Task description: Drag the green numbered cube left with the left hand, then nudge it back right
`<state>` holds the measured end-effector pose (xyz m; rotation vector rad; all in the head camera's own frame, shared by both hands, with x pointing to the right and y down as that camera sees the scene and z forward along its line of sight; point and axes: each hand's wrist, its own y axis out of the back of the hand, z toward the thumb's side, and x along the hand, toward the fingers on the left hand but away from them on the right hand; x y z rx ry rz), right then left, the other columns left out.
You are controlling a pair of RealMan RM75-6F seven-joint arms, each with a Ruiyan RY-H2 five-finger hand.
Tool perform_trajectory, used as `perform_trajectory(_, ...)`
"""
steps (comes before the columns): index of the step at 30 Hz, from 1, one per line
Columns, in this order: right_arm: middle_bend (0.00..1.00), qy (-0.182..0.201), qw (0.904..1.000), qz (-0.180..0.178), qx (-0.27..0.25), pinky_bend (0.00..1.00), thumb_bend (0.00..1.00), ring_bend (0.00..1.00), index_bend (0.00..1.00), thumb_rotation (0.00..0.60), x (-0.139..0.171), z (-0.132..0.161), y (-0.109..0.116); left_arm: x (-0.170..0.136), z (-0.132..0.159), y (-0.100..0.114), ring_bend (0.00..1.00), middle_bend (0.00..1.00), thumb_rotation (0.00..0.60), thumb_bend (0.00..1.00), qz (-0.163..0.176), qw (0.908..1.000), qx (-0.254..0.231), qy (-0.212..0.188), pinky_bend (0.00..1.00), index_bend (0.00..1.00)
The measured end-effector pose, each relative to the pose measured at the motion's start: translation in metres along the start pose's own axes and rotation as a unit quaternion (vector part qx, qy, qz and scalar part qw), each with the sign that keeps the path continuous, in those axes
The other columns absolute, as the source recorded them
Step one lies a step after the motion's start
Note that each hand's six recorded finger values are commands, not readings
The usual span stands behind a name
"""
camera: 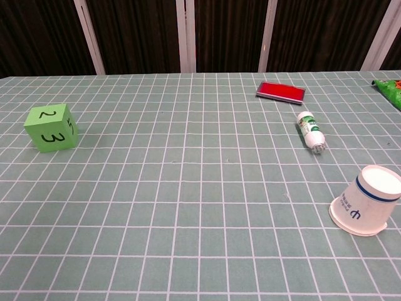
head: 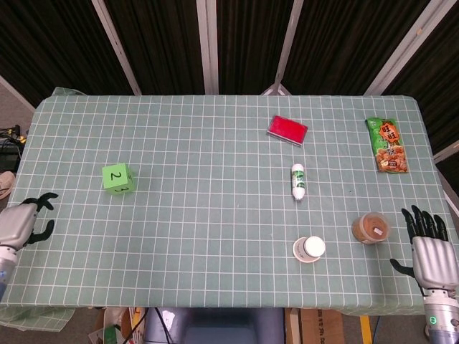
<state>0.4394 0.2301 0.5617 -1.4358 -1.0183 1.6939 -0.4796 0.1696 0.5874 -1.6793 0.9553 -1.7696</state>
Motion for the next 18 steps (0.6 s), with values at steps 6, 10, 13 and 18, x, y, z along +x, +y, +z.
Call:
perform_trajectory(6, 0.02, 0.018, 0.9995, -0.019, -0.017, 0.0, 0.08, 0.03, 0.1, 0.6, 0.001, 0.002, 0.007, -0.049, 0.002, 0.007, 0.14, 0.23, 0.6, 0.52, 0.077, 0.9967, -0.01, -0.023, 0.3, 0.18)
perform_trajectory(10, 0.02, 0.025, 0.9987, -0.037, -0.027, 0.0, 0.08, 0.03, 0.1, 0.6, 0.002, 0.001, 0.014, -0.065, 0.016, 0.005, 0.13, 0.22, 0.6, 0.52, 0.108, 0.9914, -0.016, -0.072, 0.29, 0.18)
perform_trajectory(13, 0.02, 0.03, 0.9978, -0.049, -0.031, 0.0, 0.08, 0.03, 0.1, 0.6, 0.003, 0.0, 0.019, -0.07, 0.02, 0.003, 0.13, 0.22, 0.6, 0.52, 0.134, 0.986, -0.007, -0.099, 0.29, 0.18)
perform_trajectory(18, 0.02, 0.037, 0.9972, -0.057, -0.032, 0.0, 0.08, 0.03, 0.1, 0.6, 0.004, -0.002, 0.021, -0.075, 0.02, 0.003, 0.11, 0.21, 0.6, 0.5, 0.171, 0.979, -0.006, -0.111, 0.27, 0.18)
